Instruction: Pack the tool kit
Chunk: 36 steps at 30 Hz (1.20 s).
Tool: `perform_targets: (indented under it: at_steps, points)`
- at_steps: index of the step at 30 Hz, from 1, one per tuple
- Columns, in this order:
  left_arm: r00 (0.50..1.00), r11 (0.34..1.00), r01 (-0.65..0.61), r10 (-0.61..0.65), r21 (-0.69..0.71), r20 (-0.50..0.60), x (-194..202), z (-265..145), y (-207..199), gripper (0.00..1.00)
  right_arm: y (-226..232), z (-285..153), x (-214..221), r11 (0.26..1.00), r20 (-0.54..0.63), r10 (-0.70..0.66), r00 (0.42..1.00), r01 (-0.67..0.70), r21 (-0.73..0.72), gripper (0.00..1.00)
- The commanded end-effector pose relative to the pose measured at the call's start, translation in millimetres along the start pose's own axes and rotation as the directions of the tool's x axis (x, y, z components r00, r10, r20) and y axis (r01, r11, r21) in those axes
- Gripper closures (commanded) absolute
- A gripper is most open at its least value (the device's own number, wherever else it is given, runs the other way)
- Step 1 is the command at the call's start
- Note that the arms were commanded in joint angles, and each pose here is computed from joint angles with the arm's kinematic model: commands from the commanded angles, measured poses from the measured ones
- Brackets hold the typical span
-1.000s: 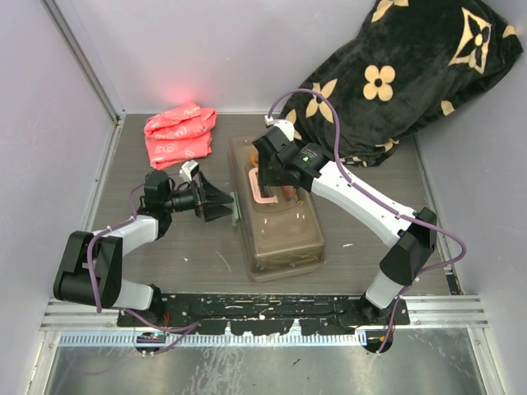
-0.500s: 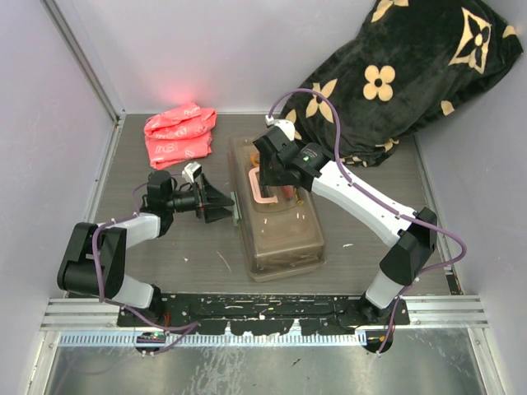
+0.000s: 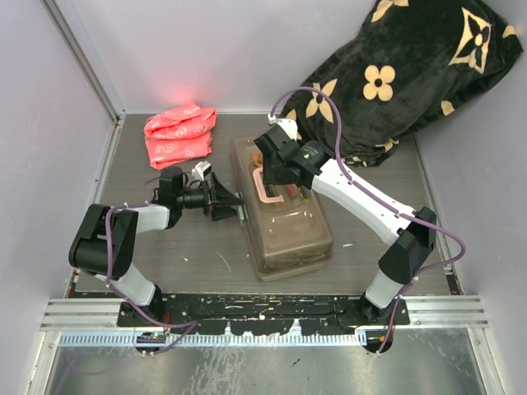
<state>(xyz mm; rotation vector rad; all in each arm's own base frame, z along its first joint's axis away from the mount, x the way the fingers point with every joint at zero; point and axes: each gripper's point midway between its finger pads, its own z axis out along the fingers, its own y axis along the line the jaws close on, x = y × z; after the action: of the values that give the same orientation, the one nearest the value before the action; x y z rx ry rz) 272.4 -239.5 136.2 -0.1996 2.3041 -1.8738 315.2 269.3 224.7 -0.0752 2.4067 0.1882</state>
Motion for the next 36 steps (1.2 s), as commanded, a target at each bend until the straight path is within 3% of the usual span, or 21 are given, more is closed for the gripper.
perform_targets:
  at_steps: [1,6,9,13,16,17,19,25,36]
  points:
    - [0.982,0.983,-0.181,0.180,0.006,0.064,-23,2,-28,0.29,1,11,42,0.999,-0.159,-0.035,0.987,0.038,0.011,0.56]
    - [0.925,0.918,-0.373,0.380,-0.136,0.026,-28,-17,-46,0.27,9,4,19,0.999,-0.076,-0.021,0.997,0.019,-0.034,0.49]
    - [0.899,0.877,-0.434,0.438,-0.208,-0.029,-25,-28,-50,0.25,9,0,1,0.999,-0.026,-0.021,0.999,0.020,-0.040,0.42]
    - [0.872,0.835,-0.482,0.488,-0.264,-0.047,-30,-39,-60,0.16,6,-8,-24,0.999,0.037,-0.022,0.999,0.024,-0.045,0.29]
    - [0.847,0.804,-0.520,0.529,-0.289,-0.053,-30,-46,-70,0.00,0,-16,-42,0.998,0.082,-0.002,0.997,0.007,-0.055,0.18]
    - [0.835,0.789,-0.537,0.548,-0.298,-0.052,-30,-49,-74,0.02,-2,-19,-48,0.998,0.098,0.008,0.995,-0.002,-0.060,0.08]
    - [0.815,0.761,-0.561,0.576,-0.325,-0.058,-29,-56,-80,0.02,-7,-27,-57,0.997,0.126,0.028,0.992,-0.019,-0.072,0.02]
    - [0.764,0.699,-0.625,0.639,-0.347,-0.087,-16,-69,-98,0.02,-24,-49,-74,0.994,0.172,0.070,0.983,-0.054,-0.099,0.00]
    - [0.717,0.663,-0.686,0.686,-0.299,-0.125,19,-76,-120,0.02,-31,-72,-21,0.983,-0.001,0.011,1.000,-0.011,-0.183,0.00]
